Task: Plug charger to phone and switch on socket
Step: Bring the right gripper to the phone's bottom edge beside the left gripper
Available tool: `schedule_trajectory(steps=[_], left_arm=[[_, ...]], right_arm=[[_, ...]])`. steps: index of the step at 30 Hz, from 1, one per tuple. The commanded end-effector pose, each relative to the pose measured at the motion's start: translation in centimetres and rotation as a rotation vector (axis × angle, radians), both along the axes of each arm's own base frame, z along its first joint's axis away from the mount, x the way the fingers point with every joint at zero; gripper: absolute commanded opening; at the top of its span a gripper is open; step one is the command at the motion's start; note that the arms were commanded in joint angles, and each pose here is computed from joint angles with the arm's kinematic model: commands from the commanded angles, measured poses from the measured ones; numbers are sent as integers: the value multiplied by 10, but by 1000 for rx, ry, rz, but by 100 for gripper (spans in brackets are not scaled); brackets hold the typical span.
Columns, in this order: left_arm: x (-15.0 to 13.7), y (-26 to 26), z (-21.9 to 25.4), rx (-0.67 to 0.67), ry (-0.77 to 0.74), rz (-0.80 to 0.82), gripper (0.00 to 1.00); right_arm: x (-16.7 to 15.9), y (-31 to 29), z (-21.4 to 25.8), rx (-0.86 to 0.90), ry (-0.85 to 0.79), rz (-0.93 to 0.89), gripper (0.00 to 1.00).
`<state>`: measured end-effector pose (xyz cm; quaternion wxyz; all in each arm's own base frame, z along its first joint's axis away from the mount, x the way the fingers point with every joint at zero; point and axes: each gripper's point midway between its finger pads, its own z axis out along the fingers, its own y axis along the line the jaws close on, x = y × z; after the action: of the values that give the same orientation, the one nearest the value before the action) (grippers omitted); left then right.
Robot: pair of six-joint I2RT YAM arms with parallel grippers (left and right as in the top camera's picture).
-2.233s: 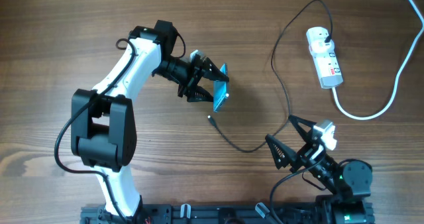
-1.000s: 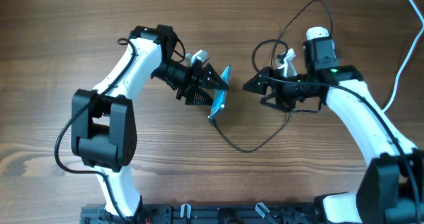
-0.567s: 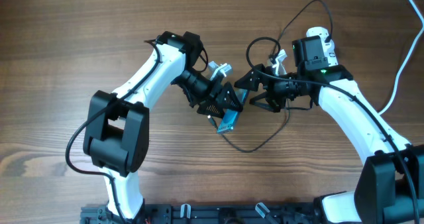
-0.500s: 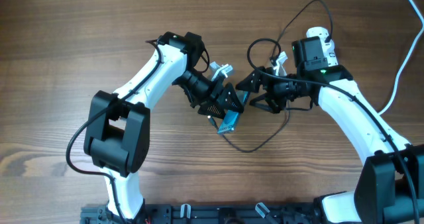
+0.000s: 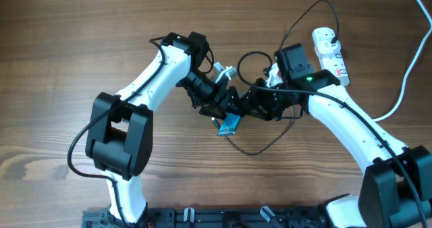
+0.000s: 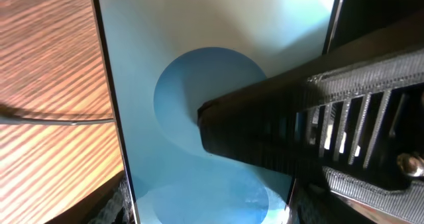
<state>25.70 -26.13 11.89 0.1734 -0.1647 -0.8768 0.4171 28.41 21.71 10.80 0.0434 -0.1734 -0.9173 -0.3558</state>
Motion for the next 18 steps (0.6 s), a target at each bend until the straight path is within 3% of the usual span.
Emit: schedule_trajectory(steps=[1,9,11,15,18], left_arm=[[4,-3,13,-21,-74,-19,26],[1,-7,11,-14,-81,-38,26],[0,-7,11,-14,-80,-38,27],[0,-7,11,-12,-78,-36,33],[0,-7,11,-12,-78,-36,46]], right_arm=[[1,6,-2,-5,5,-13,35],[2,15,1,12,0,-15,15],[2,20,3,20,-18,-3,5],[3,20,3,20,-10,-13,4],[3,19,3,17,-12,-15,4]])
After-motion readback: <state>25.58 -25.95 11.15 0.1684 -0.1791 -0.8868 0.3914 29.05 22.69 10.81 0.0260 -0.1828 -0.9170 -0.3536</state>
